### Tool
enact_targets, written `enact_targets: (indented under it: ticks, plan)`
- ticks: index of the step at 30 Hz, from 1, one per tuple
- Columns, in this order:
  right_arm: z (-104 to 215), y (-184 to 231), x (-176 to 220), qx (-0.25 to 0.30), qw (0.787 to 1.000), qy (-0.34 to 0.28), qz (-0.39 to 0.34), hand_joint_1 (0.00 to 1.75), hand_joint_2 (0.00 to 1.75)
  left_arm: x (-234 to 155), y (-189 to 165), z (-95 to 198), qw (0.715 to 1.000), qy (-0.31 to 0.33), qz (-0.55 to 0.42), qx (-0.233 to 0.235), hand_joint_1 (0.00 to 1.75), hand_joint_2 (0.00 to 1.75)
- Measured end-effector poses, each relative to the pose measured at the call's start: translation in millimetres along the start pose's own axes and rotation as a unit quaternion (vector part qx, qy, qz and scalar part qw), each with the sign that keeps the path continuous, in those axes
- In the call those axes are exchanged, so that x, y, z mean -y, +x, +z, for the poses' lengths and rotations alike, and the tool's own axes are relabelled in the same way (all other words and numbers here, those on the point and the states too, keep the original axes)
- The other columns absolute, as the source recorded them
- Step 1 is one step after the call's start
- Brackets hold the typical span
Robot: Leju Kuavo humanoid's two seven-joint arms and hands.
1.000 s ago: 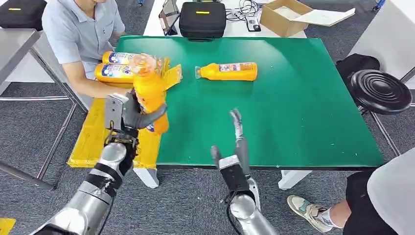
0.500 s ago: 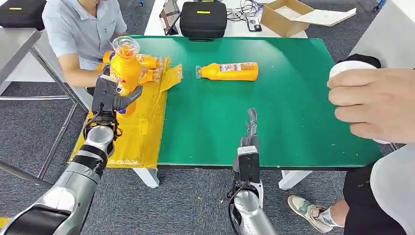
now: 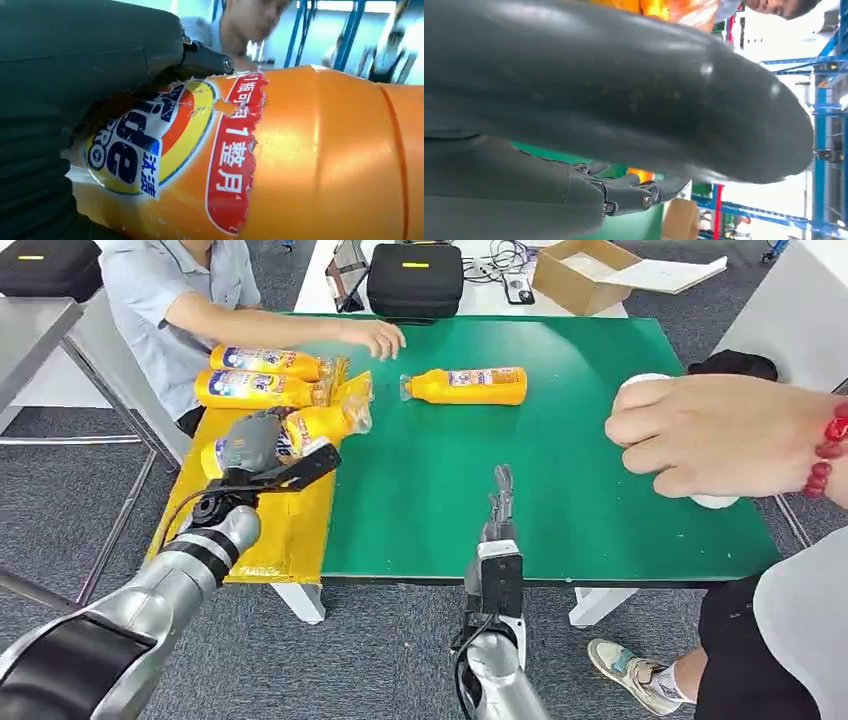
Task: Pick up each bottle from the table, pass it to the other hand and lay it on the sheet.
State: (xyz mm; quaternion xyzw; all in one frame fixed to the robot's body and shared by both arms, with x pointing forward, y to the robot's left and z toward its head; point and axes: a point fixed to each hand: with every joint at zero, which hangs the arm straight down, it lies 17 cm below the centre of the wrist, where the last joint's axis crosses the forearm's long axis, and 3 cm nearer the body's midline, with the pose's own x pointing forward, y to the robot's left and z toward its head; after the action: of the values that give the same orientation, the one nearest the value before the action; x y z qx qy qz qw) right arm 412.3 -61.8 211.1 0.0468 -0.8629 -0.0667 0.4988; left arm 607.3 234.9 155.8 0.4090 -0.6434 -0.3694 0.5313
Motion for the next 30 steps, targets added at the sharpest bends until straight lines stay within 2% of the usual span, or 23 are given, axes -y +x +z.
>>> enact_targets:
  ticks: [5,9,17,18,19,20,21,23,24,25,26,27,28,29,30]
  plan:
    - [2.5,-0.4,-3.3,-0.002,1.0,0.005,-0.006,0.0,0.0,31.5,-17.2,7.2,0.995,-0.076,-0.06,-0.02,1.75,1.75]
    - [2.7,-0.4,-3.6,-0.003,1.0,0.006,-0.006,0.0,0.0,35.2,-22.6,8.0,0.993,-0.089,-0.075,-0.025,1.75,1.75]
    - [3.3,0.4,-7.2,-0.002,1.0,0.014,-0.013,0.0,0.0,43.8,-47.0,11.0,0.981,-0.143,-0.108,-0.068,1.75,1.75]
    - [3.5,0.4,-7.7,-0.002,1.0,0.015,-0.014,0.0,0.0,46.2,-51.6,13.0,0.979,-0.153,-0.114,-0.076,1.57,1.75]
    - [3.6,0.3,-8.1,-0.003,1.0,0.016,-0.015,0.0,0.0,48.2,-55.8,14.8,0.976,-0.161,-0.116,-0.084,0.63,1.75]
    - [3.8,0.4,-9.3,-0.003,1.0,0.019,-0.017,0.0,0.0,51.1,-59.9,17.5,0.975,-0.17,-0.112,-0.093,0.3,1.75]
    - [4.1,0.3,-10.4,-0.003,1.0,0.021,-0.019,0.0,0.0,53.7,-63.0,19.8,0.973,-0.177,-0.106,-0.1,0.42,1.75]
    - [5.2,-0.7,-12.2,-0.005,0.999,0.026,-0.022,0.0,0.0,58.5,-67.4,23.8,0.972,-0.19,-0.089,-0.11,0.42,1.75]
    - [5.6,-1.3,-12.9,-0.006,0.999,0.028,-0.024,0.0,0.0,60.9,-68.7,25.7,0.971,-0.195,-0.083,-0.112,0.77,1.75]
    - [6.1,-2.1,-13.1,-0.007,0.999,0.028,-0.024,0.0,0.0,62.6,-69.9,27.1,0.97,-0.199,-0.082,-0.113,0.93,1.75]
    - [6.7,-2.8,-13.5,-0.008,0.999,0.029,-0.025,0.0,0.0,63.7,-71.3,28.4,0.97,-0.201,-0.081,-0.115,0.93,1.75]
    - [7.2,-3.7,-13.9,-0.01,0.999,0.03,-0.027,0.0,0.0,65.4,-73.5,30.1,0.968,-0.205,-0.082,-0.116,0.58,1.75]
    - [7.7,-4.7,-14.1,-0.012,0.999,0.031,-0.028,0.0,0.0,67.2,-74.9,31.8,0.967,-0.21,-0.088,-0.114,0.51,1.75]
    - [8.2,-5.6,-14.4,-0.013,0.999,0.032,-0.029,0.0,0.0,68.7,-76.0,33.3,0.966,-0.213,-0.091,-0.114,0.66,1.75]
    - [9.0,-6.6,-15.2,-0.015,0.999,0.033,-0.03,0.0,0.0,70.6,-76.9,35.1,0.965,-0.217,-0.093,-0.114,0.72,1.75]
